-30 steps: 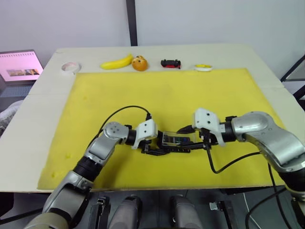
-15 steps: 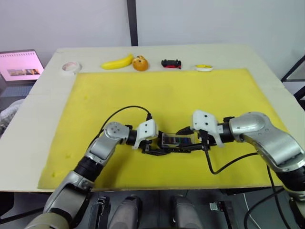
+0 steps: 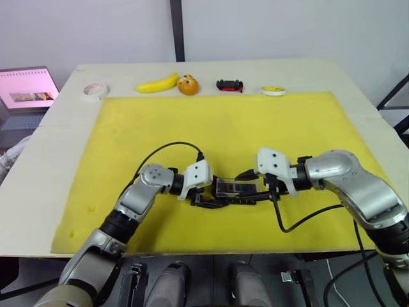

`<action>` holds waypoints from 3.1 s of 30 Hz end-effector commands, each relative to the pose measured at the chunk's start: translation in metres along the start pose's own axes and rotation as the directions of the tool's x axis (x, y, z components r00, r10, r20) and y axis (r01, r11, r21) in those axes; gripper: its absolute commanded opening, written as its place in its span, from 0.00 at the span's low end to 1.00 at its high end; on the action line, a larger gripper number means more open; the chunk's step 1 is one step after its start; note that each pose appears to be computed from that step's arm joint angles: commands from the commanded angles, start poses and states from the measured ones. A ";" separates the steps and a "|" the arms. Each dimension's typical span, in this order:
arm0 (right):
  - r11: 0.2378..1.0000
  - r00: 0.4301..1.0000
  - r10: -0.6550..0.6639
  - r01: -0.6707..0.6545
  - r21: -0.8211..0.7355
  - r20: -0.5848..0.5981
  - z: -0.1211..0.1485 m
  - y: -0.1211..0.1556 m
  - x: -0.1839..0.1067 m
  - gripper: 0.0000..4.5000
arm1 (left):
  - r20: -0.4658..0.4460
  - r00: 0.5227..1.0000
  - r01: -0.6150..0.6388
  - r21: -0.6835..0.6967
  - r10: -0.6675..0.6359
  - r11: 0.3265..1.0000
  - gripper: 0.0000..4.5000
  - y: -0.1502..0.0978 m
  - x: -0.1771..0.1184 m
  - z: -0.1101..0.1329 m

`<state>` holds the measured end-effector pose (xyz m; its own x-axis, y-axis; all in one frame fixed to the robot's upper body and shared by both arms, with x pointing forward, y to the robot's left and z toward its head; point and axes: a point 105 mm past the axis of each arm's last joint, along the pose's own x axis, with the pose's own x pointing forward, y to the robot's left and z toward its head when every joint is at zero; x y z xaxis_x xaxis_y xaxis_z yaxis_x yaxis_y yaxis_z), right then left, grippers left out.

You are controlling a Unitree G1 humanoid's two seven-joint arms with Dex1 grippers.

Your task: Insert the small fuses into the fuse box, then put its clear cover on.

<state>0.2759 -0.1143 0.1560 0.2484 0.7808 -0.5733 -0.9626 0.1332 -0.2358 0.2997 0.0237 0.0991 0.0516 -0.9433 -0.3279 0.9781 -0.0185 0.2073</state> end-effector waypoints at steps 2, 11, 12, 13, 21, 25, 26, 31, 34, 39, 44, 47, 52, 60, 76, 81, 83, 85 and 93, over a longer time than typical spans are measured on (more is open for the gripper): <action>1.000 1.000 0.000 0.000 -0.005 -0.010 0.000 -0.001 -0.003 0.82 | 0.024 1.000 -0.018 0.033 0.017 0.999 0.57 0.003 -0.001 0.010; 0.999 0.999 -0.036 0.036 -0.031 -0.001 0.005 -0.004 -0.009 0.99 | 0.028 0.999 -0.019 0.029 0.018 0.999 0.57 0.003 -0.001 0.010; 0.999 0.999 -0.044 0.044 -0.031 0.002 0.005 -0.005 -0.009 0.99 | 0.029 0.999 -0.018 0.028 0.017 0.999 0.57 0.003 0.000 0.010; 0.998 0.999 -0.053 0.053 -0.031 0.006 0.006 -0.006 -0.009 0.99 | 0.030 0.999 -0.018 0.027 0.017 0.999 0.57 0.002 0.000 0.010; 0.994 0.996 -0.092 0.093 -0.058 0.011 0.009 -0.011 -0.009 0.99 | 0.032 0.999 -0.014 0.028 0.013 1.000 0.57 0.002 0.001 0.011; 0.993 0.995 -0.098 0.098 -0.062 0.008 0.008 -0.013 -0.011 0.99 | 0.034 0.999 -0.013 0.028 0.012 1.000 0.57 0.001 0.001 0.011; 0.993 0.995 -0.099 0.099 -0.062 0.008 0.008 -0.013 -0.011 0.99 | 0.034 0.999 -0.013 0.028 0.012 1.000 0.57 0.001 0.001 0.011; 0.992 0.994 -0.108 0.108 -0.063 0.007 0.009 -0.016 -0.012 0.99 | 0.035 0.999 -0.014 0.027 0.013 1.000 0.57 0.001 0.001 0.011; 0.991 0.993 -0.115 0.116 -0.060 0.007 0.009 -0.018 -0.014 0.99 | 0.036 0.999 -0.011 0.027 0.011 1.000 0.57 0.001 0.001 0.011; 0.991 0.993 -0.119 0.119 -0.060 0.008 0.010 -0.019 -0.015 0.99 | 0.037 0.999 -0.010 0.028 0.009 1.000 0.57 0.001 0.002 0.011; 0.992 0.993 -0.112 0.113 -0.049 0.020 0.012 -0.018 -0.016 0.99 | 0.039 0.999 -0.008 0.030 0.007 1.000 0.57 0.001 0.003 0.012; 0.998 0.995 -0.054 0.056 -0.028 0.080 0.024 -0.006 -0.019 0.99 | 0.039 0.999 -0.009 0.030 0.008 1.000 0.57 0.001 0.003 0.012; 1.000 0.983 -0.011 0.009 0.012 0.182 0.037 0.005 -0.025 0.99 | 0.034 0.999 -0.011 0.026 0.010 1.000 0.57 0.001 0.003 0.011; 0.996 0.955 -0.049 0.023 0.092 0.292 0.027 0.007 -0.015 0.58 | 0.017 1.000 -0.005 0.001 0.005 1.000 0.57 -0.001 0.005 0.006; 0.986 0.986 -0.082 0.059 0.158 0.143 -0.015 0.000 0.004 0.01 | -0.008 1.000 -0.001 -0.001 0.001 1.000 0.57 -0.001 0.006 0.001; 0.962 0.997 -0.081 0.081 0.260 -0.011 -0.049 0.006 0.017 0.01 | -0.010 1.000 -0.002 0.005 0.002 1.000 0.57 -0.001 0.006 0.001; 0.954 0.998 -0.057 0.063 0.294 -0.030 -0.055 0.011 0.019 0.01 | -0.012 1.000 -0.001 0.009 0.001 1.000 0.57 -0.001 0.006 0.001; 0.948 0.997 -0.039 0.057 0.314 -0.063 -0.062 0.016 0.019 0.01 | -0.014 1.000 -0.002 0.012 0.002 1.000 0.57 -0.001 0.006 0.001; 0.933 0.990 -0.051 0.093 0.347 -0.129 -0.077 0.019 0.020 0.01 | -0.016 1.000 -0.005 0.014 0.005 1.000 0.57 0.000 0.006 0.000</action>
<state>0.2805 -0.1188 0.1348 0.3504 0.8077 -0.4742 -0.9360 0.3200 -0.1465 0.2993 0.0175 0.0892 0.0577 -0.9330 -0.3552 0.9823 -0.0104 0.1870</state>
